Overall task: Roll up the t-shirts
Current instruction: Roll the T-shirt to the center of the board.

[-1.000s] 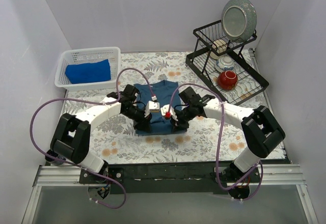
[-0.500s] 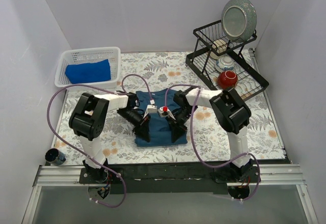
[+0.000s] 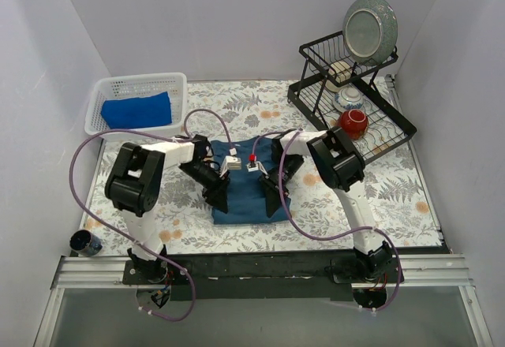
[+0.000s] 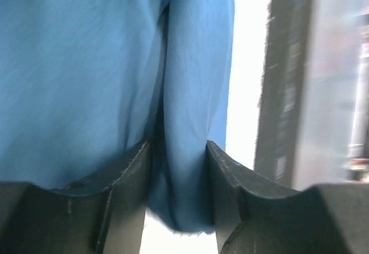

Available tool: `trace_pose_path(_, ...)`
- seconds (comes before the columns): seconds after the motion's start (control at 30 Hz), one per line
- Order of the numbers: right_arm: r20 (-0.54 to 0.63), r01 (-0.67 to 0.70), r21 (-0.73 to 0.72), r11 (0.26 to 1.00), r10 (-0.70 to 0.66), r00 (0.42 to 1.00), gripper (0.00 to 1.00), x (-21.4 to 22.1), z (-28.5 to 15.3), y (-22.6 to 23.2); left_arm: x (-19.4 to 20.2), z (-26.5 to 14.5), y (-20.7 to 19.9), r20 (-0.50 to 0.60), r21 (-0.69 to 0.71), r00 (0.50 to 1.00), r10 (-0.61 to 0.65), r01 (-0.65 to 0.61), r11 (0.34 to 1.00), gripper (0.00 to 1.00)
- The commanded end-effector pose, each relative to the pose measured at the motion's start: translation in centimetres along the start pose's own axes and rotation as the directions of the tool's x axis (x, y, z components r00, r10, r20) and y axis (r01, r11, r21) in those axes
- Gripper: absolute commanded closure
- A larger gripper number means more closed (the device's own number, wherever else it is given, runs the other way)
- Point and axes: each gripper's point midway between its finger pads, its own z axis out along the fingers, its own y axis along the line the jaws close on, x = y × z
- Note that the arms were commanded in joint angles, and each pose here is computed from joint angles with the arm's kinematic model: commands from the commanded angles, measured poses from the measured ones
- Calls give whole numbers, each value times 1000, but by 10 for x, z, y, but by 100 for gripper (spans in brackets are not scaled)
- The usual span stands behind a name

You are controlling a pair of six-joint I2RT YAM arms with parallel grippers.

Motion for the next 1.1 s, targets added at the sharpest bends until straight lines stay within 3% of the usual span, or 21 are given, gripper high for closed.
trace_pose_path(0.0,-180,-111,114,987,131,975,99,38,-17,-42,-15,-47,20,-79,-293,964,254,-266,918,57)
trace_pose_path(0.13,-175,-133,121,984,153,973,99,36,-15,-55,-33,-64,2,-89,-465,876,475,-458,758,45)
trace_pose_path(0.2,-157,-156,124,980,175,972,99,31,-14,-58,-44,-64,-17,-87,-521,804,588,-540,661,40)
trace_pose_path(0.3,-147,-197,127,972,215,966,99,31,-11,-67,-57,-56,-46,-71,-542,717,694,-612,576,39)
trace_pose_path(0.47,-139,-224,143,964,244,960,99,32,-10,-75,-47,-23,-63,-71,-491,664,744,-673,554,39)
trace_pose_path(0.93,-136,-225,158,962,247,960,99,34,-10,-77,-3,20,-38,-125,-413,716,687,-667,620,44)
trace_pose_path(1.07,-135,-223,156,962,245,960,99,35,-10,-76,10,26,-20,-184,-422,709,680,-682,597,45)
